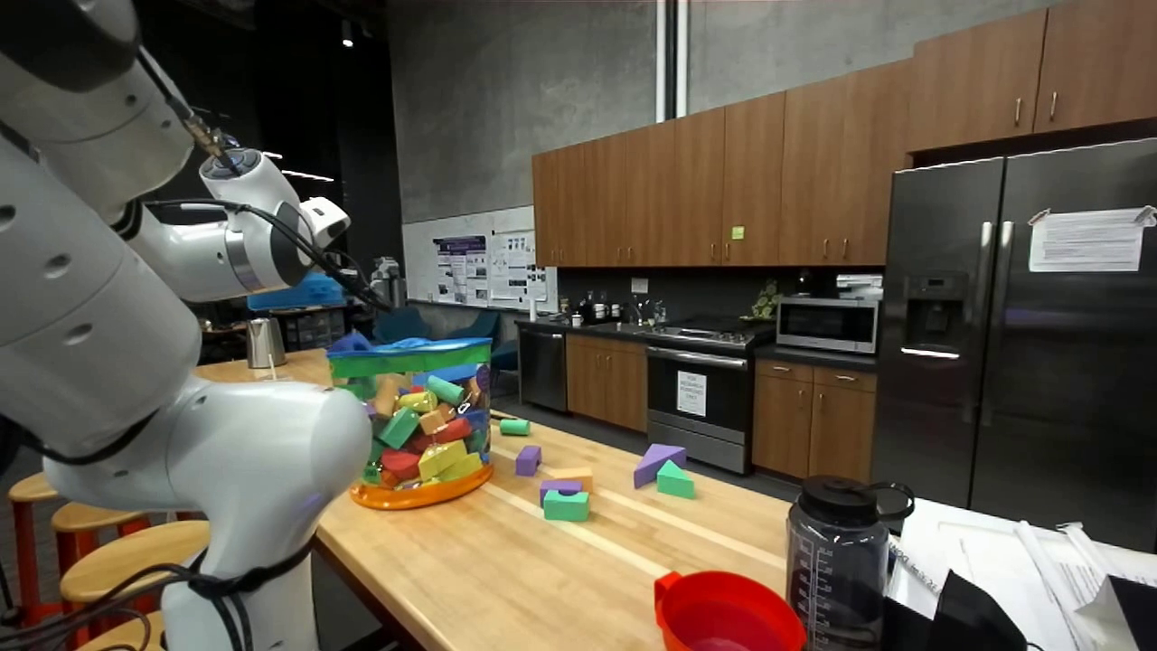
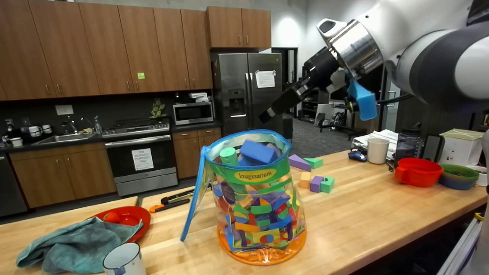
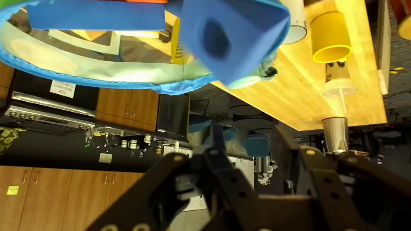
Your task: Put the blocks inside the basket
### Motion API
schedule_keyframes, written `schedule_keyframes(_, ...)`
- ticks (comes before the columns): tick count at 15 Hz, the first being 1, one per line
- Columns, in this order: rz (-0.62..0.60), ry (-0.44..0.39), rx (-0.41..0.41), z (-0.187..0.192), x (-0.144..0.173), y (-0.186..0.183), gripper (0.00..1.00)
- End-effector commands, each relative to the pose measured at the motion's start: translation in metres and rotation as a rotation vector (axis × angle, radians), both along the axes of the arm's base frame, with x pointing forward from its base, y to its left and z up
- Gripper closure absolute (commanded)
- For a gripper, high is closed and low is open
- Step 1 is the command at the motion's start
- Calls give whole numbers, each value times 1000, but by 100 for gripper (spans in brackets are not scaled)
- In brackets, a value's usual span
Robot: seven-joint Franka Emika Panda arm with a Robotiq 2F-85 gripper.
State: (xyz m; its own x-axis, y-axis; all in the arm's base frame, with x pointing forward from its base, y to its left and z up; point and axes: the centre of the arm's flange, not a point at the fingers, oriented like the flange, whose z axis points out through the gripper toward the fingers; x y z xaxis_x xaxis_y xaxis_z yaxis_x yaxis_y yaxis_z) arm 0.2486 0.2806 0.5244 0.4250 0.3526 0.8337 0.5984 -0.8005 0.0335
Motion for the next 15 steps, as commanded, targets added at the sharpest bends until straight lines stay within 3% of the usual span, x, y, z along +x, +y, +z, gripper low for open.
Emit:
schedule_keyframes(1, 2, -4, 36, -27, 0, -10, 27)
schedule_keyframes(5, -30, -2, 41, -33, 19, -23, 2)
schedule_keyframes(12, -285, -19, 135, -8, 104, -110, 0)
schedule_keyframes(14, -395, -21, 117, -6, 130, -154, 0)
schedule_keyframes(15, -462, -18, 69, -7, 138, -178, 0)
